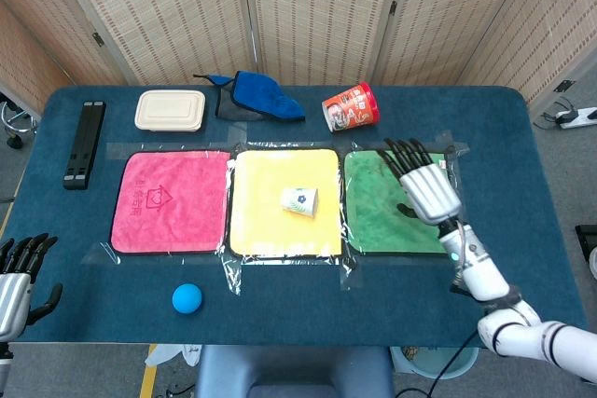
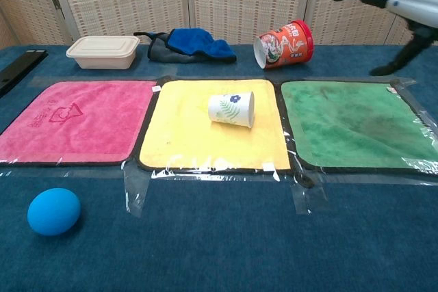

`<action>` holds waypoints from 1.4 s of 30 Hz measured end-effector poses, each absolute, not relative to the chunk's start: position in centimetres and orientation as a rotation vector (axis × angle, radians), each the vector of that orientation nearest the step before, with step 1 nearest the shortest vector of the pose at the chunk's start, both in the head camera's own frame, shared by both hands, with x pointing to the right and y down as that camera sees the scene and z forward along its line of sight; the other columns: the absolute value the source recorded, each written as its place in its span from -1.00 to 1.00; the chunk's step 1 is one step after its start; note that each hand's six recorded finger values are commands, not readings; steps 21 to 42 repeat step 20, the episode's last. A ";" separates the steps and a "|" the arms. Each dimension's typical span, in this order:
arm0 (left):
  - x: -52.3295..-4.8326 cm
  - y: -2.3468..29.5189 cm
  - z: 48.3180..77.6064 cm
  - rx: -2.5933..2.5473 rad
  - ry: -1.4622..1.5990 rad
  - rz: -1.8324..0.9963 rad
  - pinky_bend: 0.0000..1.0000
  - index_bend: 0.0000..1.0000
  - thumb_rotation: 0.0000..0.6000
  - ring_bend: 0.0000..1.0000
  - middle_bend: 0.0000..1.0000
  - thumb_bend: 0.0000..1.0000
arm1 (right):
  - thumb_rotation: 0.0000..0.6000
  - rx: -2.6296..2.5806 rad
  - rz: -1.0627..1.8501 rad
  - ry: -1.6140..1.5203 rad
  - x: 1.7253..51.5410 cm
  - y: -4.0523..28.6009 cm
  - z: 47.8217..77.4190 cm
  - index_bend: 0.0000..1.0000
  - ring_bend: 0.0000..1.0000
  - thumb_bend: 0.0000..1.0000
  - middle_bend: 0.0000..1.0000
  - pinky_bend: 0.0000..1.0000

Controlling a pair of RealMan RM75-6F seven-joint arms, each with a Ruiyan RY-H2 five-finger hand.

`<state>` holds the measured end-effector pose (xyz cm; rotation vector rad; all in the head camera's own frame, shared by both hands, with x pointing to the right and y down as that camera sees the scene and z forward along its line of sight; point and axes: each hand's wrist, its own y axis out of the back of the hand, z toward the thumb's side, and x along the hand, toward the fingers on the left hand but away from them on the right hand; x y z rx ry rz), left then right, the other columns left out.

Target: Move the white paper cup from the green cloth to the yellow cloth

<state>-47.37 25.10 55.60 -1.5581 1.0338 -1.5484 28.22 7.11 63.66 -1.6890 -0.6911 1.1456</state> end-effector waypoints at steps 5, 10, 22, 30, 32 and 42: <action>-46.7 24.7 55.7 -1.571 1.033 -1.522 -0.92 -0.69 1.00 -0.75 -0.73 -0.13 | 1.00 -1.639 1.283 -0.735 35.0 10.7 61.2 -1.00 -0.99 -0.62 -1.00 -1.00; -46.0 24.4 56.0 -1.581 1.032 -1.510 -0.92 -0.69 1.00 -0.75 -0.73 -0.13 | 1.00 -1.630 1.389 -0.828 39.8 14.6 59.3 -1.00 -0.98 -0.62 -1.00 -1.00; -44.8 24.1 56.1 -1.604 1.028 -1.491 -0.92 -0.69 1.00 -0.75 -0.73 -0.13 | 1.00 -1.606 1.464 -1.043 45.1 20.1 56.7 -1.00 -0.97 -0.62 -1.00 -1.00; -44.8 24.1 56.1 -1.604 1.028 -1.491 -0.92 -0.69 1.00 -0.75 -0.73 -0.13 | 1.00 -1.606 1.464 -1.043 45.1 20.1 56.7 -1.00 -0.97 -0.62 -1.00 -1.00; -44.8 24.1 56.1 -1.604 1.028 -1.491 -0.92 -0.69 1.00 -0.75 -0.73 -0.13 | 1.00 -1.606 1.464 -1.043 45.1 20.1 56.7 -1.00 -0.97 -0.62 -1.00 -1.00; -44.8 24.1 56.1 -1.604 1.028 -1.491 -0.92 -0.69 1.00 -0.75 -0.73 -0.13 | 1.00 -1.606 1.464 -1.043 45.1 20.1 56.7 -1.00 -0.97 -0.62 -1.00 -1.00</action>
